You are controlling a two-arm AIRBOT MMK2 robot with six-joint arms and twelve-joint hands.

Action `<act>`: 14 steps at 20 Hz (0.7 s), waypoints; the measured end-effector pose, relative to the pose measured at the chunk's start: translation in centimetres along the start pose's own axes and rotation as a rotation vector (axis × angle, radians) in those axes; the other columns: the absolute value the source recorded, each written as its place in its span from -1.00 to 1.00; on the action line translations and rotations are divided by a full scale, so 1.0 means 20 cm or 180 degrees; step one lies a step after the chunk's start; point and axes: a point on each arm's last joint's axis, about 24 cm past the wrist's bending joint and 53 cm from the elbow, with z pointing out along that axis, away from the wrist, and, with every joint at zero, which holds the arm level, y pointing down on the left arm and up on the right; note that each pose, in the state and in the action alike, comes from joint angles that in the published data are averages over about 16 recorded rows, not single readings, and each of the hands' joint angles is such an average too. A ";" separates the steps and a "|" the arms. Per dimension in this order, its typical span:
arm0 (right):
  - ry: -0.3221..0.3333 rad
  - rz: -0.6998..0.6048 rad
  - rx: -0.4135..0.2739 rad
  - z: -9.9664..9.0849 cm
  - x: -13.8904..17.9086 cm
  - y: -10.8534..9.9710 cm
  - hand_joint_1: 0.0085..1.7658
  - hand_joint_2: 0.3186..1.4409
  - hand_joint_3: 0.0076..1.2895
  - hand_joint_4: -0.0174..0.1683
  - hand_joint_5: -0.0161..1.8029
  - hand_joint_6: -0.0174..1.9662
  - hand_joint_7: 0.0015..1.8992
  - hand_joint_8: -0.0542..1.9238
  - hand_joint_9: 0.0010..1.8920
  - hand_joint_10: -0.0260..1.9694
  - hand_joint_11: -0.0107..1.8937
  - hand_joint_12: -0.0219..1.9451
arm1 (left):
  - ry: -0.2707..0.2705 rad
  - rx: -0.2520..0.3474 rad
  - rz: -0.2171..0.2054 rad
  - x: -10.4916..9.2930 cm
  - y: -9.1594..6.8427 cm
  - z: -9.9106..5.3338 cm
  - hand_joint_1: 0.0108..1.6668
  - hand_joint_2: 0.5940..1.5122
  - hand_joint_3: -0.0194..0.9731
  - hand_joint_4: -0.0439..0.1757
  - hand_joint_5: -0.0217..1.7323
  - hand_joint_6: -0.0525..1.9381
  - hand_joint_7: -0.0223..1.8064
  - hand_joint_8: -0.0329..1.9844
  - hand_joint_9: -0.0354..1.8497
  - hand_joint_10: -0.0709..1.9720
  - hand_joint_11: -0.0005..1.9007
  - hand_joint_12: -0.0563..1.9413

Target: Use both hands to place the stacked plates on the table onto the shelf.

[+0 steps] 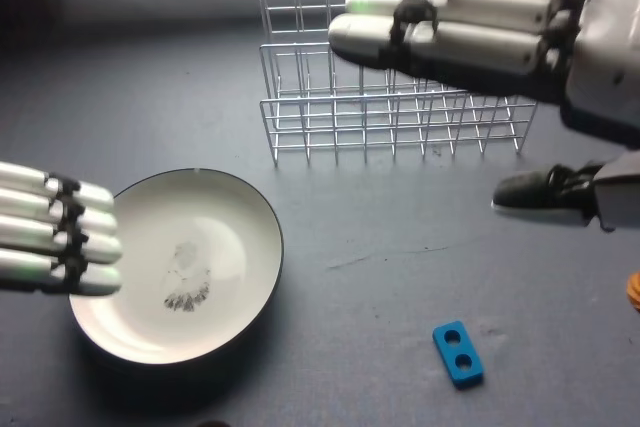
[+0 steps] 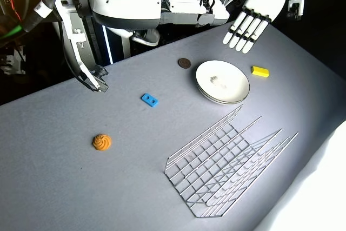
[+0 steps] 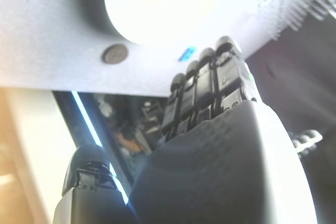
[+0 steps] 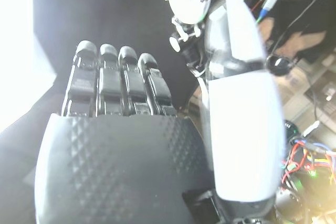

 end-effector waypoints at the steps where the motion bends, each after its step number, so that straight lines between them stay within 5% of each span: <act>1: 0.0027 0.0007 0.0013 0.00 0.02 0.00 0.00 0.36 -0.96 -0.78 -0.96 -0.96 -0.98 -0.92 -0.98 -0.96 -0.97 -0.98 | 0.0026 -0.0001 -0.0020 0.03 0.01 0.02 -0.99 0.12 -0.89 -0.58 -0.95 -0.93 -0.96 -0.95 -0.94 -0.91 -0.98 -0.94; 14: 0.0340 0.0142 0.0197 0.07 0.20 -0.07 0.35 0.38 -0.96 -0.78 -0.96 -0.97 -0.98 -0.92 -0.98 -0.96 -0.97 -0.98 | 0.0218 -0.0256 -0.0206 0.22 0.18 0.14 -0.99 0.13 -0.90 -0.58 -0.95 -0.93 -0.96 -0.95 -0.94 -0.91 -0.98 -0.94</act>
